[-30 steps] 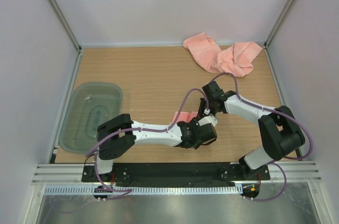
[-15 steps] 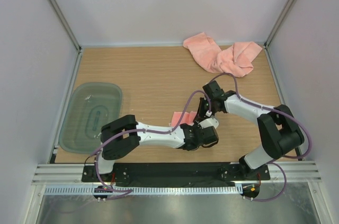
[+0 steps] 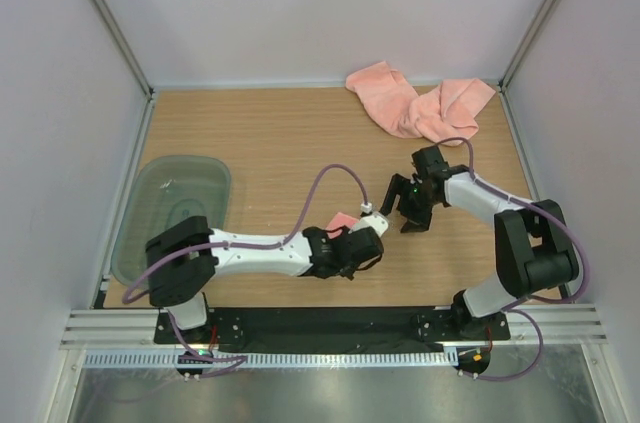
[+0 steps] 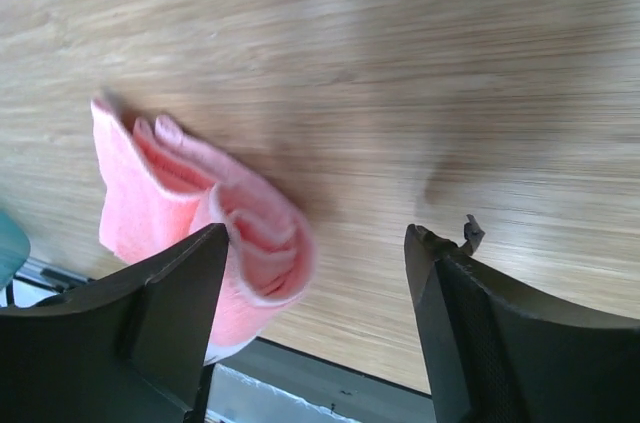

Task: Roll the towels
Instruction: Roll the towel

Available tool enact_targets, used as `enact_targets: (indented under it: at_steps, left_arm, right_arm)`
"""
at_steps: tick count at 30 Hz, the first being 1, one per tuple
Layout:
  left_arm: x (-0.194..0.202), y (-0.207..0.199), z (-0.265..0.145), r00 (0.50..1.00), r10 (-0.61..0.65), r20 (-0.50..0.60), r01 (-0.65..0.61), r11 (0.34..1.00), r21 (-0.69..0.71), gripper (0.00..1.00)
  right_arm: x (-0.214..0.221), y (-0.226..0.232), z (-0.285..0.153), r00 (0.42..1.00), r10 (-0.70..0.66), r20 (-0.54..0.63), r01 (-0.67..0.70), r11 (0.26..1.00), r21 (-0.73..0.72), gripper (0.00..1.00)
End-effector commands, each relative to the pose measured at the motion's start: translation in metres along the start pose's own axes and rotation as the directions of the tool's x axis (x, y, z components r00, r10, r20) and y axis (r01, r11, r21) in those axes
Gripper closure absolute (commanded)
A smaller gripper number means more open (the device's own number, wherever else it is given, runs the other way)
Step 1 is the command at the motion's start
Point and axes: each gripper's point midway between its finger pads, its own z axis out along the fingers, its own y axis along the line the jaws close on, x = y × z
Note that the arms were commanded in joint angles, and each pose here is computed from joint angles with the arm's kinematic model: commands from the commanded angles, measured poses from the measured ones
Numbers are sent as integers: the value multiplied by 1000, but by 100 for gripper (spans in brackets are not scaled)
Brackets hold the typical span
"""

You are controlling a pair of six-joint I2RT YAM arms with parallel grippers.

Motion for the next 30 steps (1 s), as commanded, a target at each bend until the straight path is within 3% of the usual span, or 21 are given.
enact_targets:
  at_steps: [1, 7, 10, 12, 15, 18, 23, 30]
  left_arm:
    - [-8, -6, -19, 988, -153, 16, 149, 978, 143, 100]
    - [0, 6, -12, 933, -346, -95, 358, 878, 317, 100]
    - [-1, 19, -10, 900, -420, -119, 435, 841, 323, 100]
    - [2, 24, -9, 868, -474, -150, 496, 804, 328, 100]
    - [2, 36, -5, 783, -586, -208, 621, 714, 323, 100]
    - [7, 39, -4, 691, -665, -283, 721, 610, 327, 100]
    - [17, 38, 0, 590, -726, -352, 805, 498, 322, 100]
    - [27, 38, 7, 493, -760, -423, 863, 365, 350, 100]
  right_arm:
    - [-22, 0, -24, 996, -21, 85, 21, 1000, 3, 19]
    - [-28, 4, -37, 985, 38, 168, -29, 998, -59, 15]
    - [-22, 8, -35, 982, 67, 179, -47, 992, -114, 15]
    - [-22, 27, -43, 976, 63, 207, -13, 973, -231, 15]
    - [-8, 53, -49, 980, 65, 185, 18, 910, -414, 15]
    - [7, 57, -42, 985, 58, 162, 24, 885, -464, 15]
    - [9, 65, -34, 983, 55, 174, 42, 858, -512, 15]
    - [11, 78, -3, 988, 31, 149, 56, 838, -542, 19]
